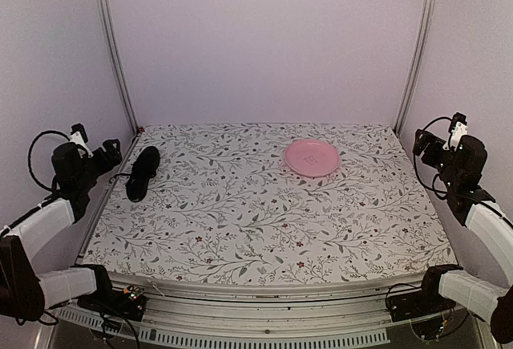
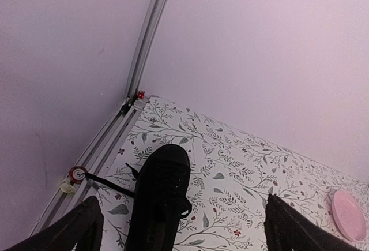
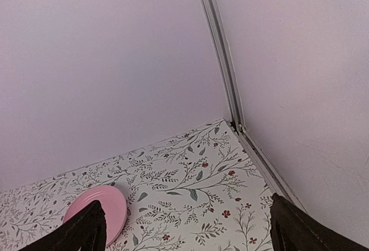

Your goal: Tie the shoes

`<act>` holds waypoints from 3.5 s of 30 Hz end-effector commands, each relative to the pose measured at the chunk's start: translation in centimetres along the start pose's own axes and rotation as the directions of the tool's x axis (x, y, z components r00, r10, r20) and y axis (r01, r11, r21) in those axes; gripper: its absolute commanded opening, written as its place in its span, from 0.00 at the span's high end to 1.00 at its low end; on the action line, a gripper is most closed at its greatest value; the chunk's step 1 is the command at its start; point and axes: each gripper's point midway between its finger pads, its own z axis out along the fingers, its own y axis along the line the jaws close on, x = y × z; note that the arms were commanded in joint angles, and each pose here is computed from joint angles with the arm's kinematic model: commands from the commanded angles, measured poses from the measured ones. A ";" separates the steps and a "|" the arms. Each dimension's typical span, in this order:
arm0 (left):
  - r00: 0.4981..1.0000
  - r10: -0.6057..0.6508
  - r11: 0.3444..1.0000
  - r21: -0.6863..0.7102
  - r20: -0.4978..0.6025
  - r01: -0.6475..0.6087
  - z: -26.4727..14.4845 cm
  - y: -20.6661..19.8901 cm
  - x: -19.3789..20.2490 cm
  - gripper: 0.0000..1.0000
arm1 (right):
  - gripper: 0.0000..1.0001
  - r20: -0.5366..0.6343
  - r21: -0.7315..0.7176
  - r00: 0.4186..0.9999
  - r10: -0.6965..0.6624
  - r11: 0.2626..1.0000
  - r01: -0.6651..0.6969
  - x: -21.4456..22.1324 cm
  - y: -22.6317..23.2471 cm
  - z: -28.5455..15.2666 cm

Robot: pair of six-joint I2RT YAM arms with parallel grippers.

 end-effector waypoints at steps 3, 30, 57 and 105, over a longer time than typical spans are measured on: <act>0.985 -0.080 0.997 -0.035 -0.155 0.076 0.2 0.0 1.3 0.03 | 0.01 -0.050 0.009 0.997 0.064 0.998 -0.063 0.7 -0.1 -0.3; 0.777 0.050 0.970 -0.156 -0.628 -0.188 2.9 -0.9 13.2 0.07 | 0.01 -0.255 -0.244 0.967 -0.025 0.969 -0.039 5.3 4.1 0.3; 0.693 0.039 0.956 -0.174 -0.720 -0.235 6.6 4.1 17.0 0.62 | 0.01 -0.287 -0.219 0.958 -0.012 0.974 -0.053 6.5 3.6 1.3; 0.790 0.334 0.740 0.662 -0.514 0.118 -3.3 -34.1 9.4 1.00 | 0.01 -0.284 -0.795 0.948 -0.141 0.588 -0.150 9.4 20.1 -5.6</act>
